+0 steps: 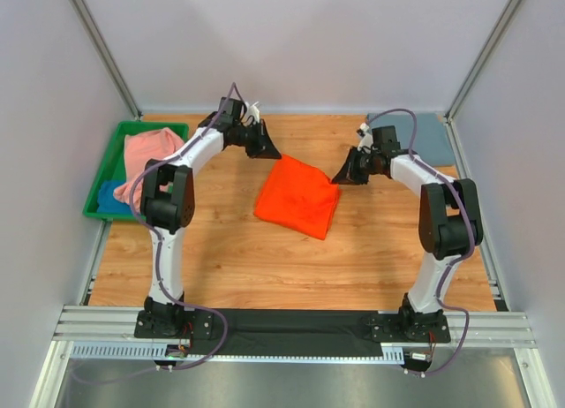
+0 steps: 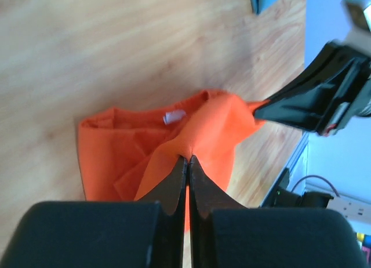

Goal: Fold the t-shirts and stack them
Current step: Fold the tshirt

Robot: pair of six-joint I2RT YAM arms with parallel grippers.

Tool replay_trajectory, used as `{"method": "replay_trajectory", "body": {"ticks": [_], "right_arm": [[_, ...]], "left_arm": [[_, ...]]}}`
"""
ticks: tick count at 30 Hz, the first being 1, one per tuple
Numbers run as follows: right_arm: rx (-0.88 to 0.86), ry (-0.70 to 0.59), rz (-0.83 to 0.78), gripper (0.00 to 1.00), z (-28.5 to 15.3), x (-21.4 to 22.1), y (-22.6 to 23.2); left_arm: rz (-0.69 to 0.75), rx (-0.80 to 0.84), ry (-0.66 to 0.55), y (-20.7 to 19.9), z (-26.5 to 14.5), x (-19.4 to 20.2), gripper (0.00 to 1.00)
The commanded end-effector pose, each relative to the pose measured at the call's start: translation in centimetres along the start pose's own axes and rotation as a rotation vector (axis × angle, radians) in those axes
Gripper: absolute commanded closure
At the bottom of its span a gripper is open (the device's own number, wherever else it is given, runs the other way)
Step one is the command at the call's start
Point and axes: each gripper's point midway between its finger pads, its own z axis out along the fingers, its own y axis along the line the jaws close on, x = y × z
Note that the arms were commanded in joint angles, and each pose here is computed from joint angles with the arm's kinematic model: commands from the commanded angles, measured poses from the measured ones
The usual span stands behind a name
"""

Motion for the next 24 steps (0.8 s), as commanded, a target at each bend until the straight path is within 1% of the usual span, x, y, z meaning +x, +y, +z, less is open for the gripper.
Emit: {"method": "replay_trajectory", "body": {"ticks": [1, 2, 3, 4, 6, 7, 8, 9, 10, 11, 13, 14, 15, 16, 17, 18, 19, 20, 21, 22, 23, 24], "right_arm": [[0.107, -0.107, 0.079, 0.97, 0.3, -1.1, -4.5], [0.132, -0.117, 0.083, 0.95, 0.4, -1.2, -5.3], [0.193, -0.130, 0.087, 0.92, 0.2, -1.4, -6.7], [0.211, -0.140, 0.086, 0.87, 0.0, -1.9, -6.9], [0.226, -0.156, 0.099, 0.80, -0.8, -2.5, -7.1], [0.225, -0.159, 0.104, 0.69, -1.1, -2.7, -7.0], [0.219, -0.167, 0.097, 0.63, -1.5, -3.0, -6.6], [0.227, -0.149, 0.114, 0.58, -1.8, -2.6, -6.4], [0.225, -0.144, 0.124, 0.55, -2.1, -2.5, -6.2], [0.222, -0.144, 0.131, 0.52, -2.5, -2.3, -5.8], [0.236, -0.138, 0.192, 0.45, -3.2, -1.2, -5.5], [0.239, -0.133, 0.224, 0.45, -3.3, -0.6, -5.4], [0.241, -0.127, 0.250, 0.43, -3.4, -0.1, -5.2], [0.238, -0.138, 0.297, 0.38, -3.7, 0.3, -4.8], [0.247, -0.120, 0.319, 0.36, -3.4, 1.6, -4.9], [0.243, -0.136, 0.323, 0.34, -3.3, 1.8, -4.7], [0.242, -0.149, 0.341, 0.32, -3.3, 2.0, -4.4], [0.254, -0.138, 0.347, 0.32, -2.8, 2.9, -4.5], [0.253, -0.154, 0.347, 0.31, -2.6, 2.7, -4.5], [0.249, -0.151, 0.367, 0.31, -2.1, 3.0, -4.6], [0.252, -0.139, 0.383, 0.31, -1.7, 3.8, -4.9], [0.242, -0.153, 0.382, 0.31, -1.3, 3.5, -5.0]], "left_arm": [[-0.041, 0.053, 0.018, 1.4, 3.2, -1.0, 1.00], [-0.060, 0.058, 0.007, 1.5, 3.7, -1.5, 0.86], [-0.077, 0.053, 0.012, 2.1, 4.3, -1.4, 0.78], [-0.078, 0.049, 0.007, 2.2, 4.4, -1.7, 0.70], [-0.069, 0.023, -0.015, 2.1, 4.2, -2.7, 0.64], [-0.063, 0.010, -0.017, 2.1, 4.1, -2.9, 0.57], [-0.057, -0.008, -0.019, 1.7, 3.5, -3.5, 0.55], [-0.038, -0.051, -0.029, 2.3, 3.4, -3.9, 0.53], [-0.017, -0.070, -0.049, 1.9, 2.8, -4.8, 0.51], [-0.033, -0.100, -0.036, 2.3, 2.2, -4.5, 0.50], [-0.020, -0.138, -0.053, 2.2, 1.2, -4.8, 0.50], [-0.014, -0.146, -0.051, 1.9, 0.9, -4.6, 0.50], [0.009, -0.174, -0.078, 1.3, -0.2, -4.9, 0.49], [-0.005, -0.195, -0.058, 1.8, -0.3, -3.7, 0.49], [0.001, -0.198, -0.060, 1.5, -0.5, -3.3, 0.49], [0.020, -0.191, -0.074, 0.2, -1.5, -3.2, 0.49], [0.021, -0.202, -0.044, 0.6, -1.1, -1.5, 0.49], [0.028, -0.209, -0.035, 0.4, -1.2, -0.7, 0.49], [0.043, -0.211, -0.040, -0.5, -1.8, -0.3, 0.49], [0.040, -0.215, -0.005, -0.1, -1.2, 1.6, 0.49], [0.041, -0.214, 0.010, -0.2, -1.0, 2.5, 0.49], [0.049, -0.215, 0.011, -0.6, -1.1, 3.1, 0.49]]}}
